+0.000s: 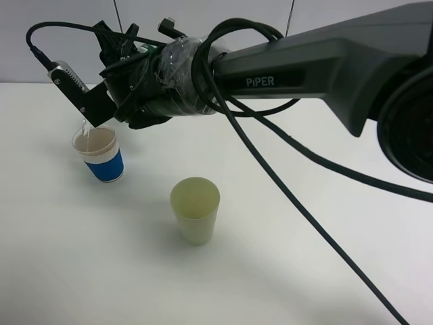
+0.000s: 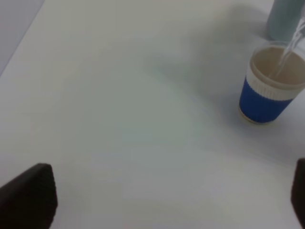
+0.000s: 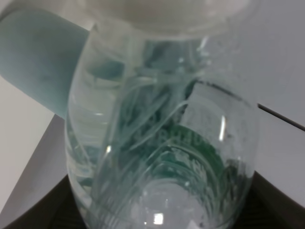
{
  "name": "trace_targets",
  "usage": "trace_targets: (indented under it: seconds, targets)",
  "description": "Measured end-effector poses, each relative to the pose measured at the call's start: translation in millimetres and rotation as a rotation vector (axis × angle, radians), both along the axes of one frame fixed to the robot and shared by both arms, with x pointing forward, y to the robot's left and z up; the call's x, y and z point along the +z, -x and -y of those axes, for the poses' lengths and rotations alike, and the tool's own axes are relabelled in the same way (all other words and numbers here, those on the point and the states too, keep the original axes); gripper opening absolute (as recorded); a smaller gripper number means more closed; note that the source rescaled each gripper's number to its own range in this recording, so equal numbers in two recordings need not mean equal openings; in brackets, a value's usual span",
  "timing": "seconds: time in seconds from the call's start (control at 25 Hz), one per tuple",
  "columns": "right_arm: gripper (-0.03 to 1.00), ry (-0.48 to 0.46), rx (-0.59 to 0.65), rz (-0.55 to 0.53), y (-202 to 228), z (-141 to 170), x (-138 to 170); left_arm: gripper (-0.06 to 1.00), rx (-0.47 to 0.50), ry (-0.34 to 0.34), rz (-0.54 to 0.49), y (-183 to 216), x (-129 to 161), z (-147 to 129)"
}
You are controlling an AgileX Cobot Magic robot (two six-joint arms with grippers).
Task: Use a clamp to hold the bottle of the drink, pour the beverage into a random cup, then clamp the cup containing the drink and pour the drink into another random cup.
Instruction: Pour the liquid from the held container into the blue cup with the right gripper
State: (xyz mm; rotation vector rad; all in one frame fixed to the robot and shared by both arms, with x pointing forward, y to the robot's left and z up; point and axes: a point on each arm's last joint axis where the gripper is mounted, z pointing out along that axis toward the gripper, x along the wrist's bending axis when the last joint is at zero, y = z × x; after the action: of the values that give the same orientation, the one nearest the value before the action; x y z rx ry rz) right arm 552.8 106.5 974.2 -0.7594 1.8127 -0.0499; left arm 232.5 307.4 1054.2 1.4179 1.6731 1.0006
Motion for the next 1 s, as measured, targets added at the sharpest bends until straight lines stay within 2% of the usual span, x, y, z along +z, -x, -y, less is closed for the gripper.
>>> trace_targets:
  seconds: [0.64,1.0]
  targets:
    - [0.00,0.016,0.012,0.021,-0.4,-0.4,1.2,1.00,0.000,0.000,0.000,0.0,0.0,0.0]
    - [0.00,0.100,0.027,0.070,-1.6,1.2,2.7,1.00,0.000,0.000,0.000,0.0,0.0,0.0]
